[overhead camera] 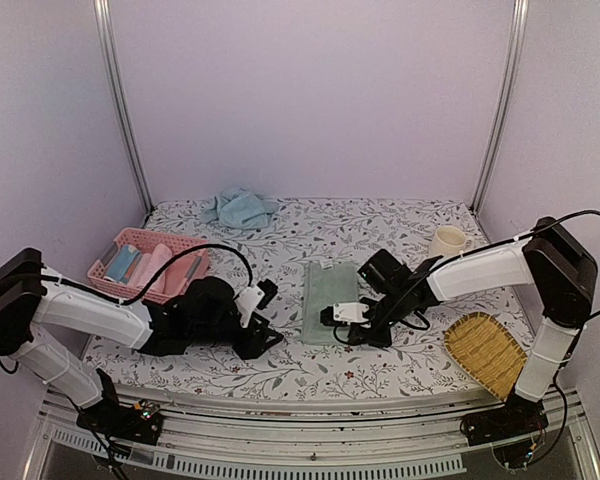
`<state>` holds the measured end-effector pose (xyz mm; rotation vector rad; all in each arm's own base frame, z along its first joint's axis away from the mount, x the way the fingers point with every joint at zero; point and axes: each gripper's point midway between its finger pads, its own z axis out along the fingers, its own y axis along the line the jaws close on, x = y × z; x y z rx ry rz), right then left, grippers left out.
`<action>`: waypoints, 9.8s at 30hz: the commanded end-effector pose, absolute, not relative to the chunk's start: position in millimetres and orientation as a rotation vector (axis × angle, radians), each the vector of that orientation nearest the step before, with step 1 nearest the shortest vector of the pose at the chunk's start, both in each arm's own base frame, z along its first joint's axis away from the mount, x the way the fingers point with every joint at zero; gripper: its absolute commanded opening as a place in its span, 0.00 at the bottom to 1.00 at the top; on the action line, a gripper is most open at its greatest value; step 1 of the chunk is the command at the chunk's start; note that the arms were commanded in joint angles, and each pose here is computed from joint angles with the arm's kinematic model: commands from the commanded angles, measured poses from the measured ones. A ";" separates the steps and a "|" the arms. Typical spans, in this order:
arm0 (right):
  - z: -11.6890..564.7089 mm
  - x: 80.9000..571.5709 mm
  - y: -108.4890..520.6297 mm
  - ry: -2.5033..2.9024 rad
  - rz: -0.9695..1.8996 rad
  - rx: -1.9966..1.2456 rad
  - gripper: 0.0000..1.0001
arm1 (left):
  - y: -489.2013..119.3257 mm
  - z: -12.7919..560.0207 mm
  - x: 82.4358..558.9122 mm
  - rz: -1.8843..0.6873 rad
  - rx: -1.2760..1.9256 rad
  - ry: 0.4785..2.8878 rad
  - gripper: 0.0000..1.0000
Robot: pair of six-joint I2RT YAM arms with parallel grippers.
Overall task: Roll the towels
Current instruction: Roll the towel at the center of the board.
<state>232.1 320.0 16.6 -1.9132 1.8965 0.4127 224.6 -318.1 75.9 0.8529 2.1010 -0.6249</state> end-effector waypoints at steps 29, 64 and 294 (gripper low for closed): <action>11.4 192.0 300.6 2.189 1.304 -1.854 0.04 | -455.9 37.4 176.4 -0.716 1.555 1.662 0.35; 26.0 303.0 314.7 2.384 1.127 -1.525 0.32 | -432.8 36.8 145.3 -0.952 1.426 1.990 0.00; -17.7 145.1 350.0 2.473 1.693 -1.948 0.04 | -413.1 28.5 121.2 -0.383 1.637 1.823 0.31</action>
